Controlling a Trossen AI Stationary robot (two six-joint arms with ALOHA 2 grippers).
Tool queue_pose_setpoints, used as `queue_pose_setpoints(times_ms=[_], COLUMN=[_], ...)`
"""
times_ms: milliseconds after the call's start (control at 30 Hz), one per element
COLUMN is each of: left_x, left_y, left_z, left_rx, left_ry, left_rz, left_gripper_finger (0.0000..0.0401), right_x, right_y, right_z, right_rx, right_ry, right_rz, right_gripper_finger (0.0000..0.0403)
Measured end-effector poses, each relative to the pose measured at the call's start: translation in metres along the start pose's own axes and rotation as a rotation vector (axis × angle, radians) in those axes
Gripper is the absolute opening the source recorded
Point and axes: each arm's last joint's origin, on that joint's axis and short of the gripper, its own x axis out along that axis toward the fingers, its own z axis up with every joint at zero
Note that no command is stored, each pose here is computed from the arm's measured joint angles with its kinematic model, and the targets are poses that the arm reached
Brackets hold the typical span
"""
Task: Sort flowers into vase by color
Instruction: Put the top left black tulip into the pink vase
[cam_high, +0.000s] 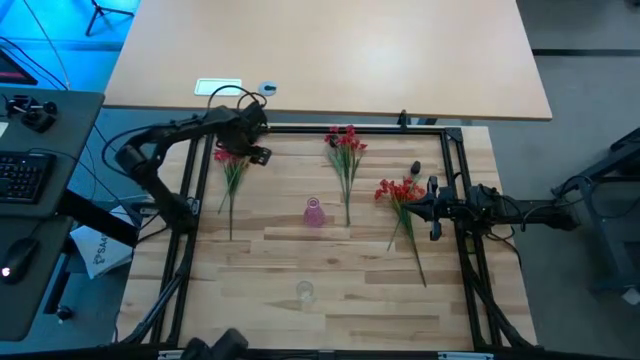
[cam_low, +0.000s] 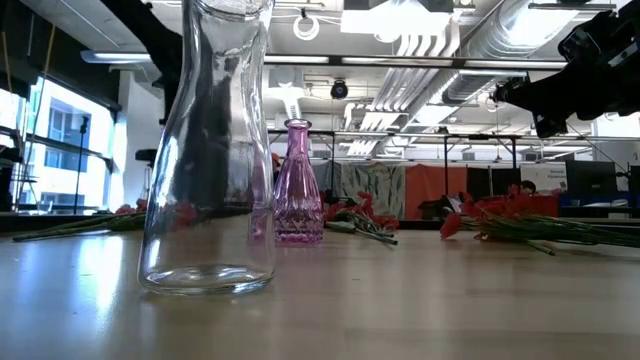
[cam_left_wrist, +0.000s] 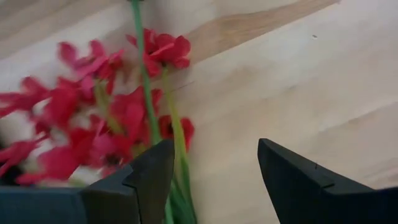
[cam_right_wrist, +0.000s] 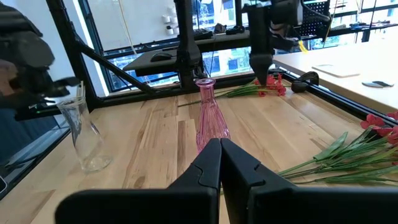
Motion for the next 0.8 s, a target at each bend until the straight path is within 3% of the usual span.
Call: queue_pose_setpoints(times_ms=[267, 800], left_x=[0.014, 0.012], left_y=[0.004, 0.008], left_z=[0.007, 0.008], left_rx=[0.054, 0.012], left_ry=[0.013, -0.033], left_rz=[0.001, 0.178], left_gripper_finger=[0.0221, 0.0219], right_x=[0.000, 0.000], right_y=[0.000, 0.000], right_z=[0.000, 0.000], right_rx=[0.000, 0.000], right_ry=[0.000, 0.000], right_rz=[0.000, 0.000], right_gripper_finger=[0.0000, 0.0000])
